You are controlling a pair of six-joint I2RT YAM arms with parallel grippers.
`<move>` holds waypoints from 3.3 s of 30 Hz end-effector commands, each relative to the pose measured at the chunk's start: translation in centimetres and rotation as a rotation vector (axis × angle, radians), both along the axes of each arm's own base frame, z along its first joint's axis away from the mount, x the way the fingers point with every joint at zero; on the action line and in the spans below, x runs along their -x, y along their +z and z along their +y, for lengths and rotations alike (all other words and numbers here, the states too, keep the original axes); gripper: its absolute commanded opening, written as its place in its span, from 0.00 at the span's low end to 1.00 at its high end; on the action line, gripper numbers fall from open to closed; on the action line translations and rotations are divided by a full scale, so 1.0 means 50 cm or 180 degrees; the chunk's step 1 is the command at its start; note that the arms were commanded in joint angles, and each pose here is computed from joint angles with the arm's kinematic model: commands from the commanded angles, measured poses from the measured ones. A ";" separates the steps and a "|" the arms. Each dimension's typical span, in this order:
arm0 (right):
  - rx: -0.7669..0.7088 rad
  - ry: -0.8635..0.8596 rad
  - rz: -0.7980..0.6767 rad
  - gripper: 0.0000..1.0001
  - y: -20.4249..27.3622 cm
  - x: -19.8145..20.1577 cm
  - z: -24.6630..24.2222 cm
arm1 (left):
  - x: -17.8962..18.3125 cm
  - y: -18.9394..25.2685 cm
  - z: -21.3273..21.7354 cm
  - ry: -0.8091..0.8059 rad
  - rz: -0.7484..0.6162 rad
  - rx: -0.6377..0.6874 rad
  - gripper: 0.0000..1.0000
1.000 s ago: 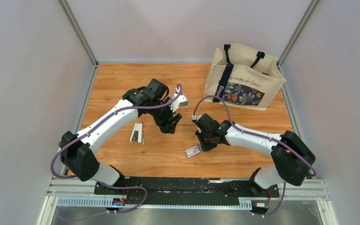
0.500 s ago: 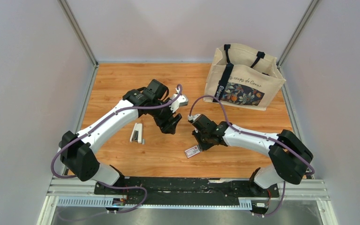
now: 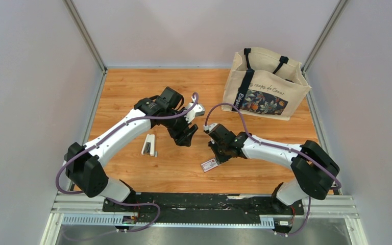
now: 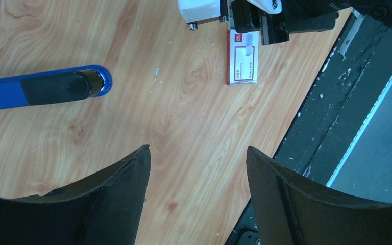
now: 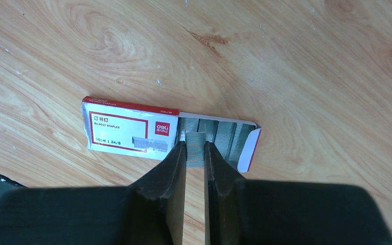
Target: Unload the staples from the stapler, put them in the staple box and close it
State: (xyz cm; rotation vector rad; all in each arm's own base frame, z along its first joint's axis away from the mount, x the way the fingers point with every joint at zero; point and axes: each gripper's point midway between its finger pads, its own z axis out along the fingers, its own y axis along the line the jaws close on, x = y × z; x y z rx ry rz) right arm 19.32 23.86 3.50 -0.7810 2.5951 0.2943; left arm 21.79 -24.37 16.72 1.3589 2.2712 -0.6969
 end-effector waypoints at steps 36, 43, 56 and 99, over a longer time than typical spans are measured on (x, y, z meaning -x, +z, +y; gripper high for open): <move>-0.0113 0.0151 -0.0058 0.16 0.007 -0.010 0.036 | -0.004 0.023 -0.002 0.0015 -0.0147 0.0109 0.76; -0.0168 0.0155 -0.0083 0.21 0.019 -0.008 0.036 | -0.004 0.021 -0.001 0.0015 -0.0144 0.0106 0.76; -0.0172 0.0151 -0.0080 0.33 0.025 -0.005 0.034 | -0.001 0.026 -0.001 0.0002 -0.0145 0.0116 0.76; -0.0218 0.0075 -0.0154 0.13 -0.005 -0.046 0.057 | 0.000 0.019 -0.005 -0.0015 -0.0084 0.0107 0.75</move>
